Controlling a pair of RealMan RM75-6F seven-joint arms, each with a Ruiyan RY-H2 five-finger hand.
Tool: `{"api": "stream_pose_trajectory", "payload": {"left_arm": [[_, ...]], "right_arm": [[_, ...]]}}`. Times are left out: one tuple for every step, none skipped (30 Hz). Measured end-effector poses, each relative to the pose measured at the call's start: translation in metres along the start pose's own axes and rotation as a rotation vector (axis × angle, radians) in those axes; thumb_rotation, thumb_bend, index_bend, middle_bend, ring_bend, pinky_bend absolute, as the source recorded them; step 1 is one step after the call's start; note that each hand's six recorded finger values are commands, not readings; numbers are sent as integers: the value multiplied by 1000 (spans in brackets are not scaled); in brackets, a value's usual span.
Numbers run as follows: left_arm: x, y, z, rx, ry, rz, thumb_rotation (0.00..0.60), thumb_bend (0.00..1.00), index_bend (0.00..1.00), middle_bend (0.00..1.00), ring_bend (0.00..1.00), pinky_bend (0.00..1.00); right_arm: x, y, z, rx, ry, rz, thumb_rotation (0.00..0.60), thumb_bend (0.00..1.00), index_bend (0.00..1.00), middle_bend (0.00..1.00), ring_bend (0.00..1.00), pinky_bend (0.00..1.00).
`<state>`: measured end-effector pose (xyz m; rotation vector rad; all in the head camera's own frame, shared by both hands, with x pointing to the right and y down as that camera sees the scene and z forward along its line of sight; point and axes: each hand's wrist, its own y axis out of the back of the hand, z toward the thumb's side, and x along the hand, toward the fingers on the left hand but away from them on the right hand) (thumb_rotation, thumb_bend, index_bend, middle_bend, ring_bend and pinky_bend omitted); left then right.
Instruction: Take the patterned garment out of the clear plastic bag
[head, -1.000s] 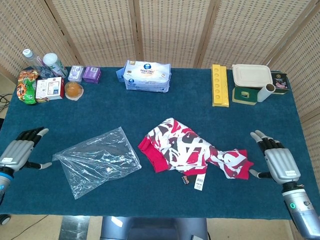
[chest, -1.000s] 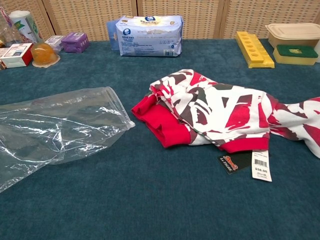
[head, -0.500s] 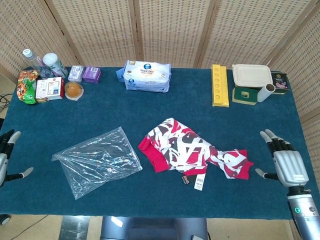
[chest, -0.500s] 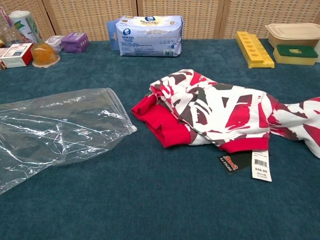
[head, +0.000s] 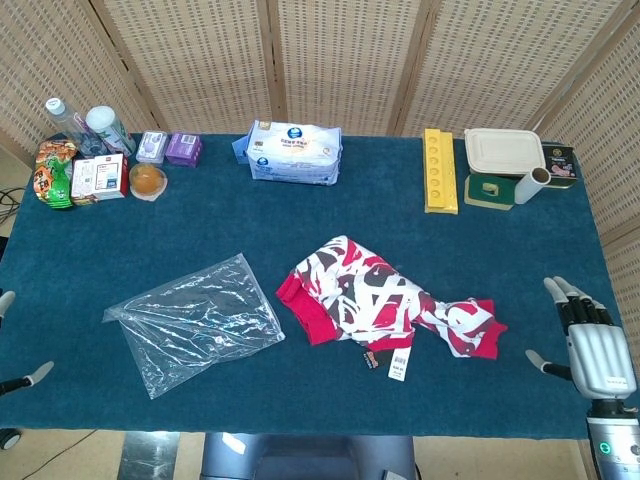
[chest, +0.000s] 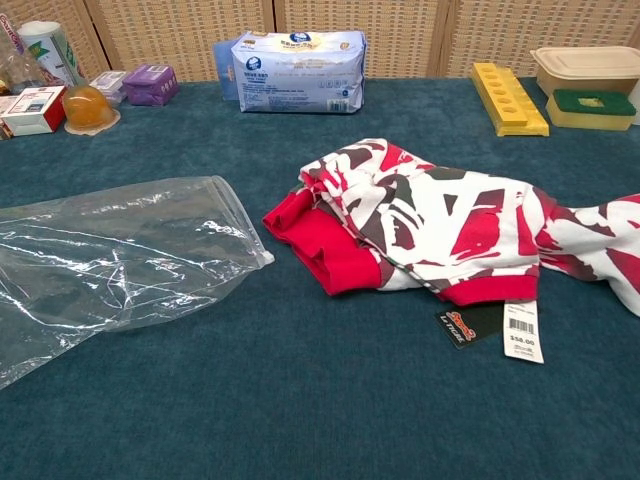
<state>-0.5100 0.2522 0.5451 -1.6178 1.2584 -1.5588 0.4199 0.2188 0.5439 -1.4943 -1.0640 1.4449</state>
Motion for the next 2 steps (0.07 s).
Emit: {"api": "stream_pose_trajectory", "payload": {"left_arm": [[0, 0, 2, 1, -7, -2, 600, 0, 0, 0, 0, 40], [-1, 0, 3, 1, -10, -3, 600, 0, 0, 0, 0, 40]], "right_arm": [[2, 0, -1, -3, -3, -1, 542, 78, 108, 137, 181, 211], [3, -1, -3, -9, -6, -2, 544, 78, 109, 137, 181, 211]]}}
